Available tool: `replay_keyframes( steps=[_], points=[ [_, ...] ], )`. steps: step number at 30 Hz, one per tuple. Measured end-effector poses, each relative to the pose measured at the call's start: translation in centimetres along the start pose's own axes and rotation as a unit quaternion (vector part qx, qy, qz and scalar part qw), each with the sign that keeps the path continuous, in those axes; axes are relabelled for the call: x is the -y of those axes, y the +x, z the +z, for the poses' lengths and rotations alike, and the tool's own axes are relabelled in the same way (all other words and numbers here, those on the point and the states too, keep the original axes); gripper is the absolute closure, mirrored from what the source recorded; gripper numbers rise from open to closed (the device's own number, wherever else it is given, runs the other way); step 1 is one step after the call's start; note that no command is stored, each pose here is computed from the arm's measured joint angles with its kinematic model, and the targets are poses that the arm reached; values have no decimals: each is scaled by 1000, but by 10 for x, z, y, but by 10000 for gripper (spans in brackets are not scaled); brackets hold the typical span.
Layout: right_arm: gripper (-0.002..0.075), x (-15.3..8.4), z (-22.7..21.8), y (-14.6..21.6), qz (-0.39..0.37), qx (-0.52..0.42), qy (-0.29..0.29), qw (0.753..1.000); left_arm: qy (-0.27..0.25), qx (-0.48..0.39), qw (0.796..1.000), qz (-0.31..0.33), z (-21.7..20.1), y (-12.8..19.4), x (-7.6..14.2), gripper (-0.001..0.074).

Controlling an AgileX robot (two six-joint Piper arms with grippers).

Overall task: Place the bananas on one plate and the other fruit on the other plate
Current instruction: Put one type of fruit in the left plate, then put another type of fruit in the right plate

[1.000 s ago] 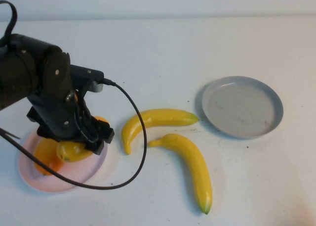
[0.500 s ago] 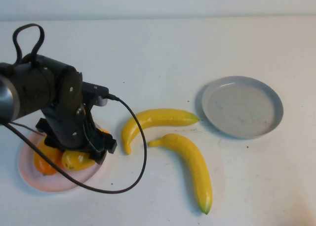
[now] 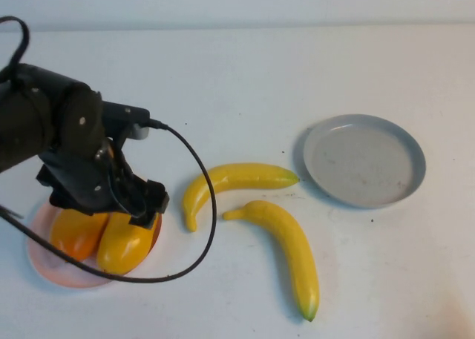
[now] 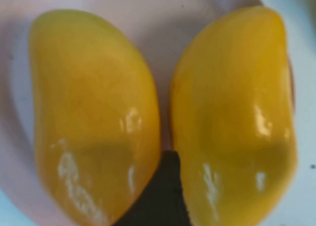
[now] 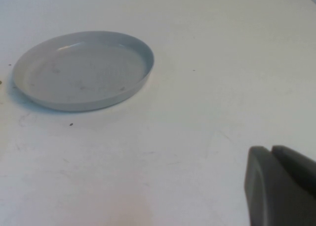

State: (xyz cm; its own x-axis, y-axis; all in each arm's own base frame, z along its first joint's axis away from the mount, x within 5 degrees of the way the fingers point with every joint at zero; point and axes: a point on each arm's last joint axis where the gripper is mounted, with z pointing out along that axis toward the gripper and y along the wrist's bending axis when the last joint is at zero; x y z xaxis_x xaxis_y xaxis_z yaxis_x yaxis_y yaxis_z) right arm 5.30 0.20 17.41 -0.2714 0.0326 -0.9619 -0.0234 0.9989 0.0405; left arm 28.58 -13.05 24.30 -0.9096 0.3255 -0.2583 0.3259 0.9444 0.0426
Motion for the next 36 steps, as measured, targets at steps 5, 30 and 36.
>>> replay_keyframes(
  steps=[5, 30, 36],
  points=[
    [742, 0, 0, 0, 0, 0, 0, 1000, 10, 86, 996, -7, -50, 23, -6, 302],
    [742, 0, 0, 0, 0, 0, 0, 1000, 43, 373, 926, -35, -91, 169, -23, 732],
    [742, 0, 0, 0, 0, 0, 0, 1000, 13, 443, 896, 3, -102, 169, -27, 732]
  ],
)
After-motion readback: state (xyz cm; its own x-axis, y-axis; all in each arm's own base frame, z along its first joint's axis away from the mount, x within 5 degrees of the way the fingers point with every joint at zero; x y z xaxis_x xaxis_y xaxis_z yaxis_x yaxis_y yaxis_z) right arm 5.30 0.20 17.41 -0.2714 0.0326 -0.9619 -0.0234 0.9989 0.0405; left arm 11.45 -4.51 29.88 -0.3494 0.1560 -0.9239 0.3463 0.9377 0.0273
